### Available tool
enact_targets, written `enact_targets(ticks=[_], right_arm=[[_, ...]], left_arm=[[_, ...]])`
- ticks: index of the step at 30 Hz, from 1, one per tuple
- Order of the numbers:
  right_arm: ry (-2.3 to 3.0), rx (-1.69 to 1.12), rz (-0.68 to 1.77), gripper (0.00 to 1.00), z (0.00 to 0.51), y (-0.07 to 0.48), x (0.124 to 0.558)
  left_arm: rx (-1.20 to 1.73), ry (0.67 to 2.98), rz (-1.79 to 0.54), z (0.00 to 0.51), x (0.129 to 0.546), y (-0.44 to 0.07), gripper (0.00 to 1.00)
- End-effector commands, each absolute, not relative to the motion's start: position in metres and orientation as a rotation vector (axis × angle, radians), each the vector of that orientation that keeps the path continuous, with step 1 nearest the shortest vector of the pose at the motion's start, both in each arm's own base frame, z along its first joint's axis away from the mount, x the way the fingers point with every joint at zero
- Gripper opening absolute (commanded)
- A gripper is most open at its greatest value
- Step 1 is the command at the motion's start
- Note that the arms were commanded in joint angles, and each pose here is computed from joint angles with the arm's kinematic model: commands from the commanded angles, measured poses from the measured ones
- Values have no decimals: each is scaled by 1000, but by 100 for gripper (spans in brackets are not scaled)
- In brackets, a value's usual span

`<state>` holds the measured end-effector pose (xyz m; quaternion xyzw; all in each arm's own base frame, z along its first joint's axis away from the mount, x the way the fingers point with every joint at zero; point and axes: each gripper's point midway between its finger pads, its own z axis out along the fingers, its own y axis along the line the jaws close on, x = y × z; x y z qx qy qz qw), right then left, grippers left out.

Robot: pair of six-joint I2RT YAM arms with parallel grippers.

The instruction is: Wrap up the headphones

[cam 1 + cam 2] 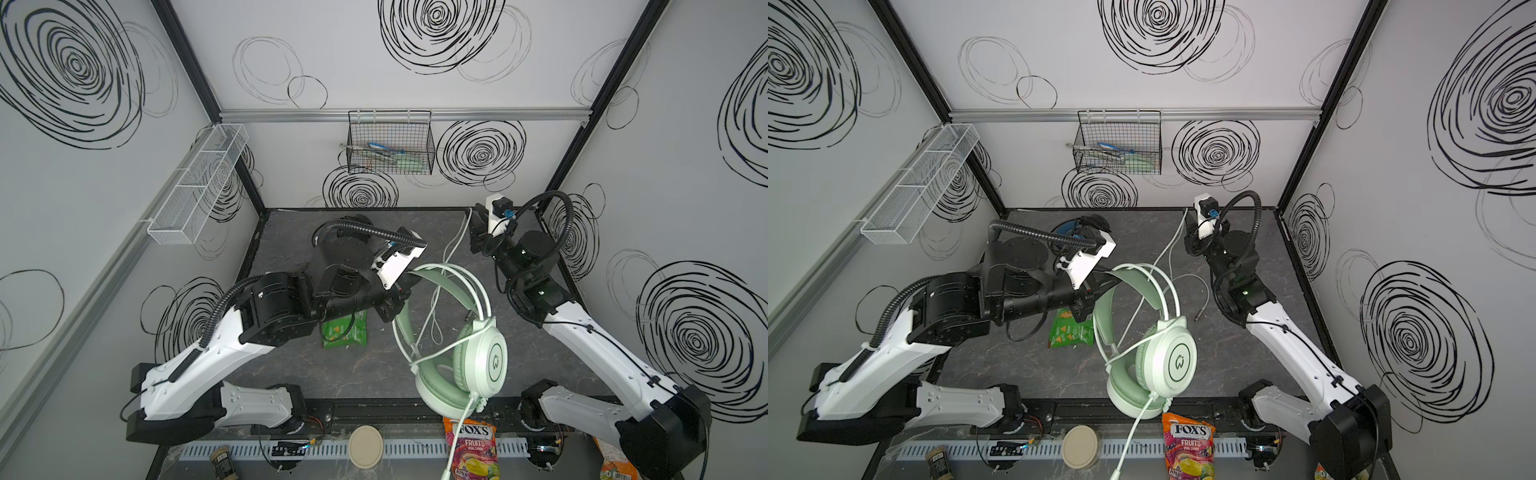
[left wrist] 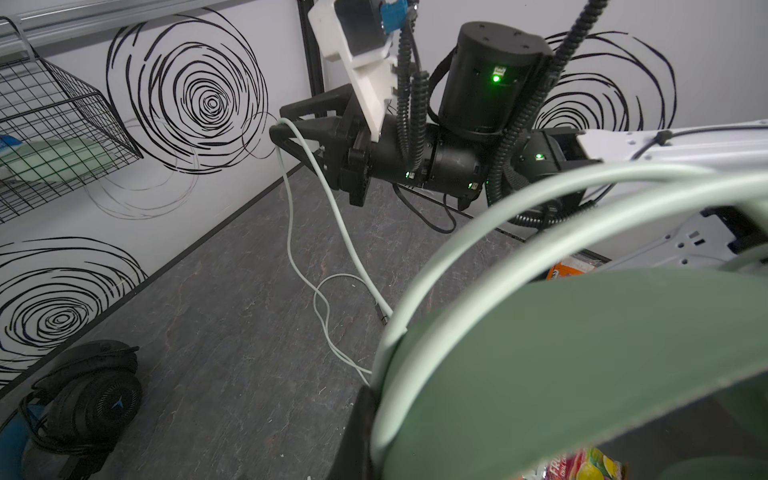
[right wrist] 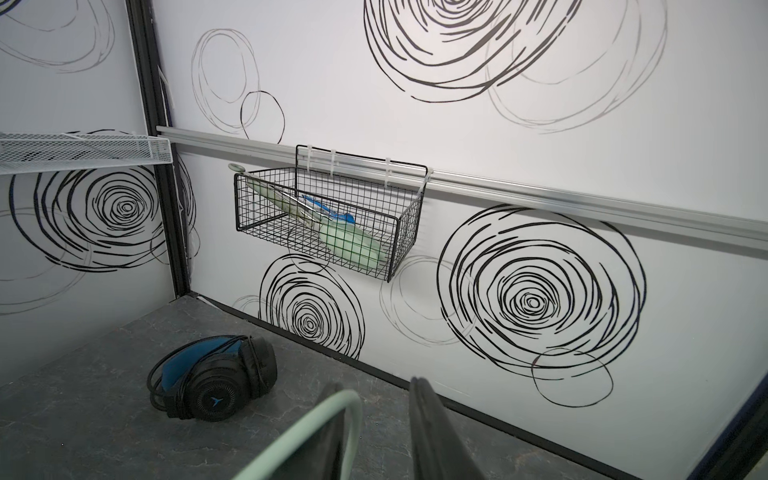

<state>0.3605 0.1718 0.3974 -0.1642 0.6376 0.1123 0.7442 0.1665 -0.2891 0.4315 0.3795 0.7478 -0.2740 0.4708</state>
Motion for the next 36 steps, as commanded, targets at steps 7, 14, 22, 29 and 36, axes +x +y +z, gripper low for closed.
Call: enact_targets(ticks=[7, 14, 22, 29, 36], right_arm=[[1306, -259, 323, 29, 433, 167, 369], [1251, -225, 328, 32, 456, 157, 369], [1213, -217, 326, 30, 474, 151, 374], [1185, -231, 305, 4, 498, 149, 367], [1190, -326, 207, 5, 511, 157, 355]], left_arm=[[836, 1775, -770, 460, 160, -281, 0], [831, 1790, -765, 457, 161, -279, 0], [793, 1815, -734, 454, 167, -274, 0], [688, 1915, -536, 424, 195, -252, 0], [510, 1991, -146, 388, 239, -215, 0]])
